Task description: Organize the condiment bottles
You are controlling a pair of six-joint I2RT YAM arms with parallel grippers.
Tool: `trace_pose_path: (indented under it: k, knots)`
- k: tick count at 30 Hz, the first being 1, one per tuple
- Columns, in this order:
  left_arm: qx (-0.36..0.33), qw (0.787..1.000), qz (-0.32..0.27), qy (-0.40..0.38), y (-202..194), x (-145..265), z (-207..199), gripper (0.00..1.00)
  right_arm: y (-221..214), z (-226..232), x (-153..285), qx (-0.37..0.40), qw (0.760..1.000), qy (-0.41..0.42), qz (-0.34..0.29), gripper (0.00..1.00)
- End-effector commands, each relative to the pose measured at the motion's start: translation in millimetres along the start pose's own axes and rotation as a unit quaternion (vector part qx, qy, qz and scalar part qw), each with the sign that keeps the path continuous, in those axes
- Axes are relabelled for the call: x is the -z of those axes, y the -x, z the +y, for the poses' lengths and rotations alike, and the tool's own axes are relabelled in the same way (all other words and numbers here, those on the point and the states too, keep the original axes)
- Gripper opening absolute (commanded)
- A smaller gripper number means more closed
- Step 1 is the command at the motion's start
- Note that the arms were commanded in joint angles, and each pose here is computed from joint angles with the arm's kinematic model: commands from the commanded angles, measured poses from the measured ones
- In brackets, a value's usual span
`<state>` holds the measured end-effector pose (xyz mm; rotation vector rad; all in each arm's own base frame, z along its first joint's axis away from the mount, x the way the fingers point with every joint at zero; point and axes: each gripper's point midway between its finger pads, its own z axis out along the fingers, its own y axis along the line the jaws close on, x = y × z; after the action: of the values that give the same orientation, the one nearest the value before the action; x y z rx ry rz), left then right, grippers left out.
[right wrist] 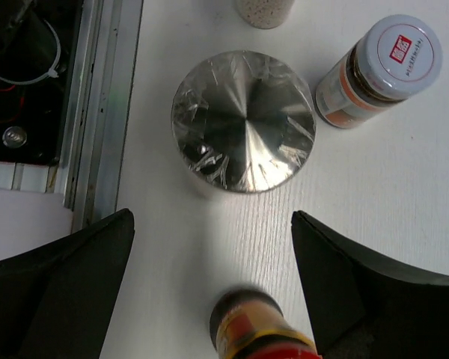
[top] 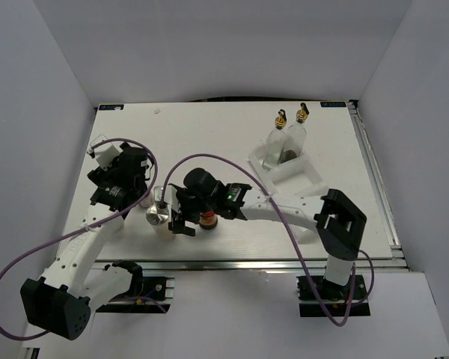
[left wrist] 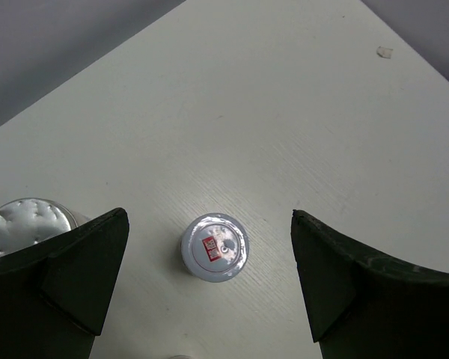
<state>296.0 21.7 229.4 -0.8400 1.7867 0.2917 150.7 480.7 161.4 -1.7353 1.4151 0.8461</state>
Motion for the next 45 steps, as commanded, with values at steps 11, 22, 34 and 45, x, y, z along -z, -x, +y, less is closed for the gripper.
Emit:
trace_pose_path:
  k: [11, 22, 34, 45]
  knots:
    - [0.03, 0.999, 0.002, 0.017, 5.8, -9.3, 12.4, 0.98, 49.8, -32.6, -58.3, 0.004, 0.995, -0.059, -0.083, 0.89]
    - [0.041, 0.999, -0.002, 0.011, 10.0, -7.6, 10.7, 0.98, 104.5, -20.3, -17.2, 0.005, 0.983, -0.05, -0.178, 0.18]
    - [0.041, 0.999, 0.006, -0.025, 7.9, -5.8, -1.4, 0.98, 155.0, -82.5, 126.9, -0.059, 0.937, -0.216, -0.267, 0.04]
    - [0.041, 0.997, 0.01, -0.061, 2.4, -6.1, -12.3, 0.98, 39.3, -137.2, 313.8, -0.218, 0.813, -0.512, -0.173, 0.01]
